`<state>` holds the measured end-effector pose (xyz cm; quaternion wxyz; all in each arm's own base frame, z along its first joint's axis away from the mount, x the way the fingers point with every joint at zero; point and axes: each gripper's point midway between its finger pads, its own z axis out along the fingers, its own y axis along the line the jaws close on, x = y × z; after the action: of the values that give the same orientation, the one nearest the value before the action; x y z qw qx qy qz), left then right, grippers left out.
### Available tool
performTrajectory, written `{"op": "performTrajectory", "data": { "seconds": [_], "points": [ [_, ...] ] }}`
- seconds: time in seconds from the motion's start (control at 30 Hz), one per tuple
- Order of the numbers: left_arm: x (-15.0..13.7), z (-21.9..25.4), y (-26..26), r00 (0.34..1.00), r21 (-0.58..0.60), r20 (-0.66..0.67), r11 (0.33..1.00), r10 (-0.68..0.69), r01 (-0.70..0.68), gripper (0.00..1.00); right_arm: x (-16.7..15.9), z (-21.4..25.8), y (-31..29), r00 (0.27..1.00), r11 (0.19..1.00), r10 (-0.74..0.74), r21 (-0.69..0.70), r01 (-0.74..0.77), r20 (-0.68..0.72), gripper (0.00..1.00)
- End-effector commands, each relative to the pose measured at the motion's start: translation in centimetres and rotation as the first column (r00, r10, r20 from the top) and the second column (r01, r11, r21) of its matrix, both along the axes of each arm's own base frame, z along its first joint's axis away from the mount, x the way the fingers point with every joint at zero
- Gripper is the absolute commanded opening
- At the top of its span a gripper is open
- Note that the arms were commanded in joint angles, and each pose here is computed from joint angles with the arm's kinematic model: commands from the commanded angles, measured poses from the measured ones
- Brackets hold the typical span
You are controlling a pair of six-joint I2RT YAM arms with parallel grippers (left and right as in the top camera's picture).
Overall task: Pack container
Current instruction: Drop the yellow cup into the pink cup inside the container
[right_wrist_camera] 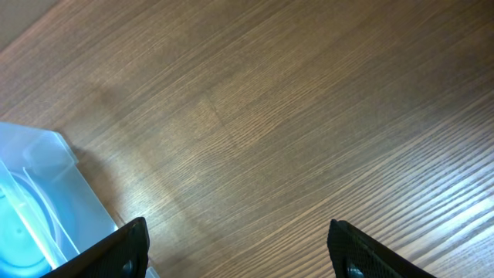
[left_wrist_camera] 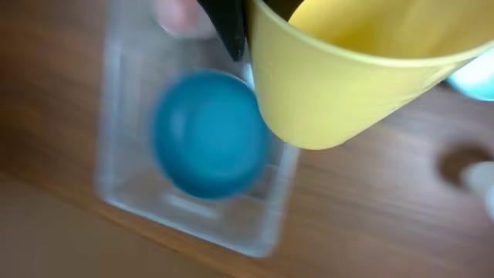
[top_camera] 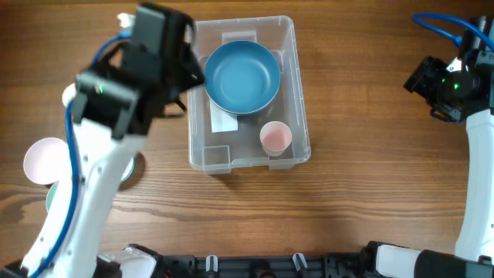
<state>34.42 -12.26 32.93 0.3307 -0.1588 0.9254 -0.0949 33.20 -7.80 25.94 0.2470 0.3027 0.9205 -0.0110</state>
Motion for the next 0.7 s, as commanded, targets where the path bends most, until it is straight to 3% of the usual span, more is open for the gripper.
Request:
{"op": "performTrajectory", "data": {
  "seconds": [0.0, 0.33, 0.67],
  "points": [
    [-1.6, -2.4, -6.4, 0.991, -0.07, -0.085, 0.993, -0.101, 0.096, 0.04, 0.0, -0.5, 0.0, 1.0, 1.0, 0.008, 0.004, -0.008, -0.017, 0.75],
    [-4.2, -12.9, -20.1, 0.894, -0.119, -0.31, 0.946, -0.323, 0.3, 0.04, 0.0, -0.6, 0.1, 1.0, 1.0, 0.008, 0.005, -0.008, -0.021, 0.75],
    [-4.5, -16.3, -21.2, 0.861, -0.103, -0.388, 0.944, -0.328, 0.313, 0.04, -0.1, -0.6, 0.1, 1.0, 1.0, 0.008, 0.006, -0.008, -0.022, 0.75]
  ]
}}
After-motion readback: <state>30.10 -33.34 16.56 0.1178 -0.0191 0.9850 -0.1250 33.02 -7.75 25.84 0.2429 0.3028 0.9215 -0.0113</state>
